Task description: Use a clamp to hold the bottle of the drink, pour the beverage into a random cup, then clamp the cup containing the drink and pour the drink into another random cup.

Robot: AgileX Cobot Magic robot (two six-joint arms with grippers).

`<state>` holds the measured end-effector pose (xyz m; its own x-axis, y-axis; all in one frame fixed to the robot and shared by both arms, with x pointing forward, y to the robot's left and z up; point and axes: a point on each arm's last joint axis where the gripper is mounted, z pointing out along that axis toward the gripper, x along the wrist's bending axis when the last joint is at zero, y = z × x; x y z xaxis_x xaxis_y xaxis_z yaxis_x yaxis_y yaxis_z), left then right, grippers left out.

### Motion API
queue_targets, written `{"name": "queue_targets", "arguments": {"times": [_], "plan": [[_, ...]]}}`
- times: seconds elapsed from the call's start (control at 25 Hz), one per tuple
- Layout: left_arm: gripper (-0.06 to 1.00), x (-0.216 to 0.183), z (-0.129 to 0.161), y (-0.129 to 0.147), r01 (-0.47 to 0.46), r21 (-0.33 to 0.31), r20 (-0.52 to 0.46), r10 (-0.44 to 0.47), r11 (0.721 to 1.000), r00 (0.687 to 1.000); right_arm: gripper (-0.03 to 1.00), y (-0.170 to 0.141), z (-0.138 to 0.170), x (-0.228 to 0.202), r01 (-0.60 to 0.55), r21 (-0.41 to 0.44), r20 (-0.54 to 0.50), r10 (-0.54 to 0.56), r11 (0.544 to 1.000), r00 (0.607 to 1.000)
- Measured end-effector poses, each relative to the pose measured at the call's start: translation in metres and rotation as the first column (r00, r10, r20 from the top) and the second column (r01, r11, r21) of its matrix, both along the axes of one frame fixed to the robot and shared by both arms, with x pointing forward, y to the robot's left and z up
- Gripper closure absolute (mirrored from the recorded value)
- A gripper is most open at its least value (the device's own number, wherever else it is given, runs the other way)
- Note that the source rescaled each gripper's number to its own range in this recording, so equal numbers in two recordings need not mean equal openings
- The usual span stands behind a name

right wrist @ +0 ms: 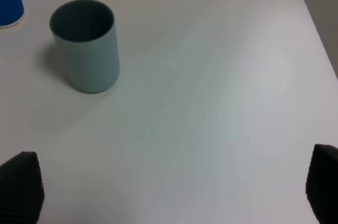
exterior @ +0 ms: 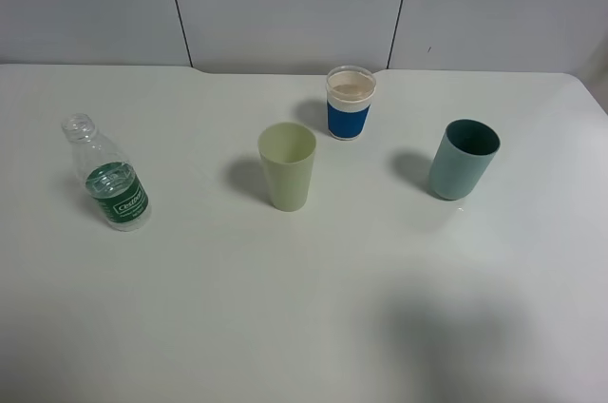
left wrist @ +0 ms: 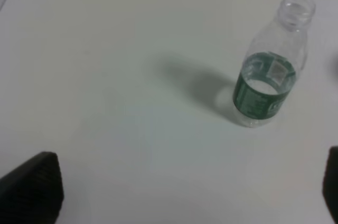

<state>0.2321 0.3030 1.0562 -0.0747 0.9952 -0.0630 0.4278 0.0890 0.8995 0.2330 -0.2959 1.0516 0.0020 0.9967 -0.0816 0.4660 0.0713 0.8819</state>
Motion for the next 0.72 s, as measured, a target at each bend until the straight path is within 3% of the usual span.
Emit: {"name": "queue_targets", "arguments": {"times": [0.72], "plan": [[-0.06,0.0,0.0,0.0,0.0,0.0,0.0,0.0,1.0,1.0,-0.03,0.0,0.0,0.0,0.0,0.0,0.0,0.0,1.0,1.0]]}}
